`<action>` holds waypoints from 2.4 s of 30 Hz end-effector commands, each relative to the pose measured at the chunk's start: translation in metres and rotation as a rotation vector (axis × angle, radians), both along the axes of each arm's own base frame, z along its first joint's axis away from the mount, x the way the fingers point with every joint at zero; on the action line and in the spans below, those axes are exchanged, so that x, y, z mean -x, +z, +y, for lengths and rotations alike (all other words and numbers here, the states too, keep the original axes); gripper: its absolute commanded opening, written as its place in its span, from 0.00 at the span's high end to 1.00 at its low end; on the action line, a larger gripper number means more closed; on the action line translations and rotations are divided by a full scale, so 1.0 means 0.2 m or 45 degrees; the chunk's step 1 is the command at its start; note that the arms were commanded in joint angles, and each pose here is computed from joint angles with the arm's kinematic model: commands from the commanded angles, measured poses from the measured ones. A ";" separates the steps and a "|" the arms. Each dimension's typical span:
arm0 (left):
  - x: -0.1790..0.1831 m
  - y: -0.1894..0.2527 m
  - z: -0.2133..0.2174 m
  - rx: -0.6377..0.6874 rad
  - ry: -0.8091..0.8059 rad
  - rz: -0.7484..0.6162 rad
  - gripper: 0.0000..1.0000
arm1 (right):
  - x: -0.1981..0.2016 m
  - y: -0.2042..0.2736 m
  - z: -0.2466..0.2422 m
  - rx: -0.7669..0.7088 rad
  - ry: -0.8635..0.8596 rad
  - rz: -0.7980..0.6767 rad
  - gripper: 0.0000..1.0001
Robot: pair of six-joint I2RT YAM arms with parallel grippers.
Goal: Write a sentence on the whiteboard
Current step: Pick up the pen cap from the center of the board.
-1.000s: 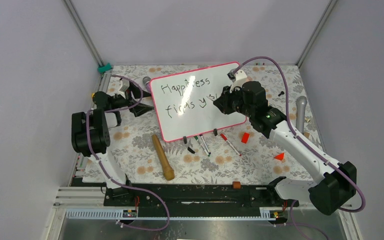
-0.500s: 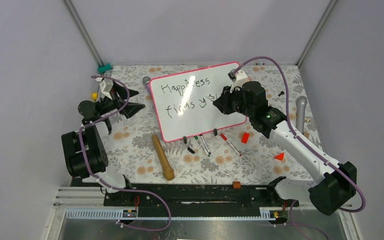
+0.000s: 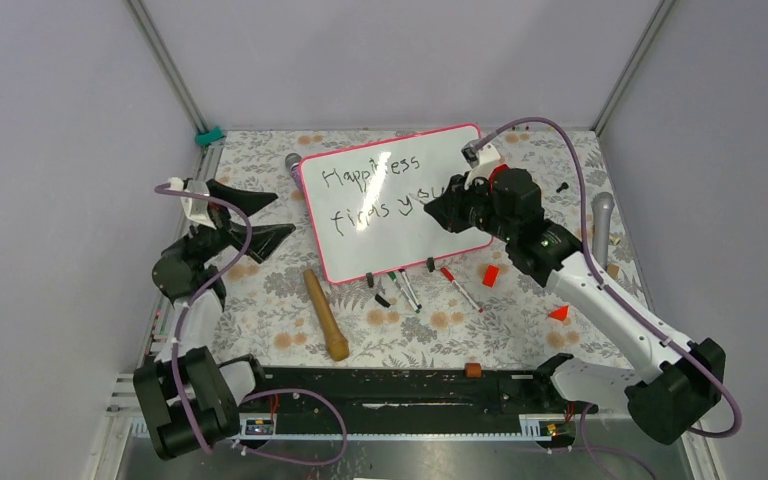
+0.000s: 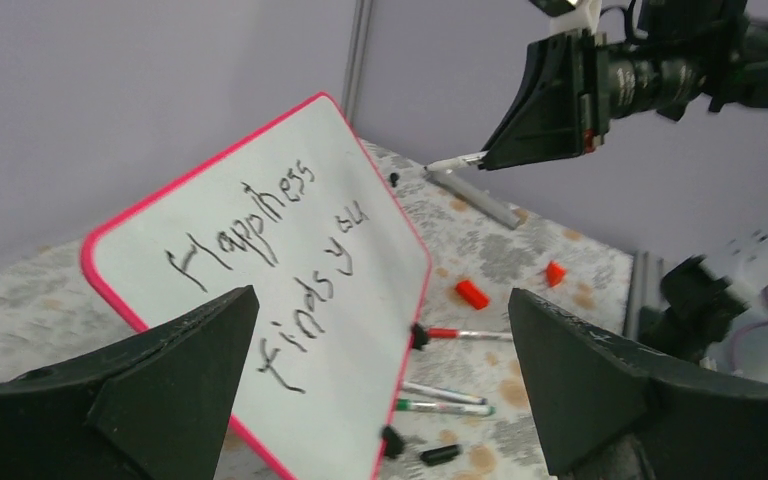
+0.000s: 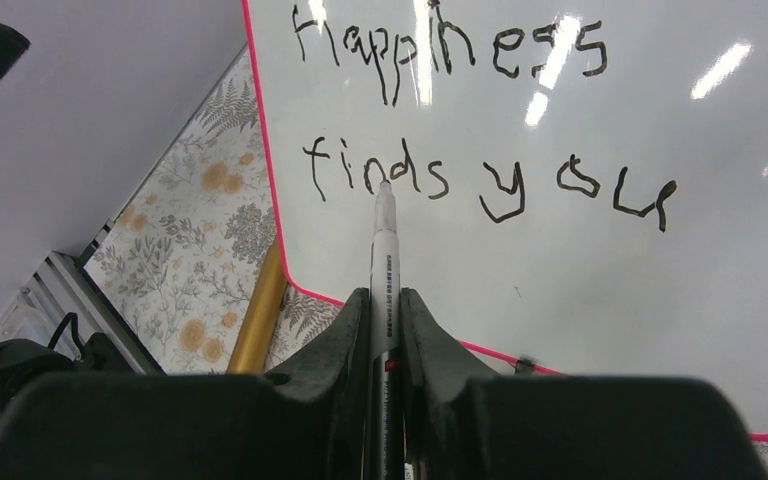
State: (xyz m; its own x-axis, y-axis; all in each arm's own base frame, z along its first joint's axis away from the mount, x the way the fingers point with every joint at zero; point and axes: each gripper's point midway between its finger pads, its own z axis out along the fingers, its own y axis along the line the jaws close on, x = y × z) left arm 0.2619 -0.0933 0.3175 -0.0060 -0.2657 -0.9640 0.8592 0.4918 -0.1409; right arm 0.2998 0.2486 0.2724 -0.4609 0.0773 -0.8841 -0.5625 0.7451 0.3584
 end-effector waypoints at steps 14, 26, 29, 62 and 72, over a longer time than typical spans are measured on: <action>0.17 -0.32 -0.05 0.787 -0.034 0.953 0.01 | 0.34 0.06 -0.24 0.012 -0.012 -0.072 1.00; 0.08 -0.50 -0.08 0.731 0.472 1.376 0.13 | 0.49 0.01 -0.31 -0.046 -0.003 -0.052 1.00; 0.14 -0.55 -0.06 0.616 0.795 1.424 0.19 | 0.50 -0.03 -0.31 -0.018 0.000 0.000 1.00; 0.24 -1.28 -0.74 -0.211 1.598 1.997 0.53 | 0.51 -0.12 -0.33 0.046 -0.009 0.055 1.00; 0.21 -1.38 -0.70 -0.156 1.712 1.937 0.57 | 0.52 -0.13 -0.33 0.042 0.002 0.058 1.00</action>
State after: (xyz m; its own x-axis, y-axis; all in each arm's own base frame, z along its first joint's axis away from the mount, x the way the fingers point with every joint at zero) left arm 0.2071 -0.2608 0.0429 -0.7065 -0.6647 -0.2429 -0.6391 0.7467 -0.1845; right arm 0.1960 0.1810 0.2361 -0.5345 0.0446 -0.8440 -0.5216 0.7683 0.3710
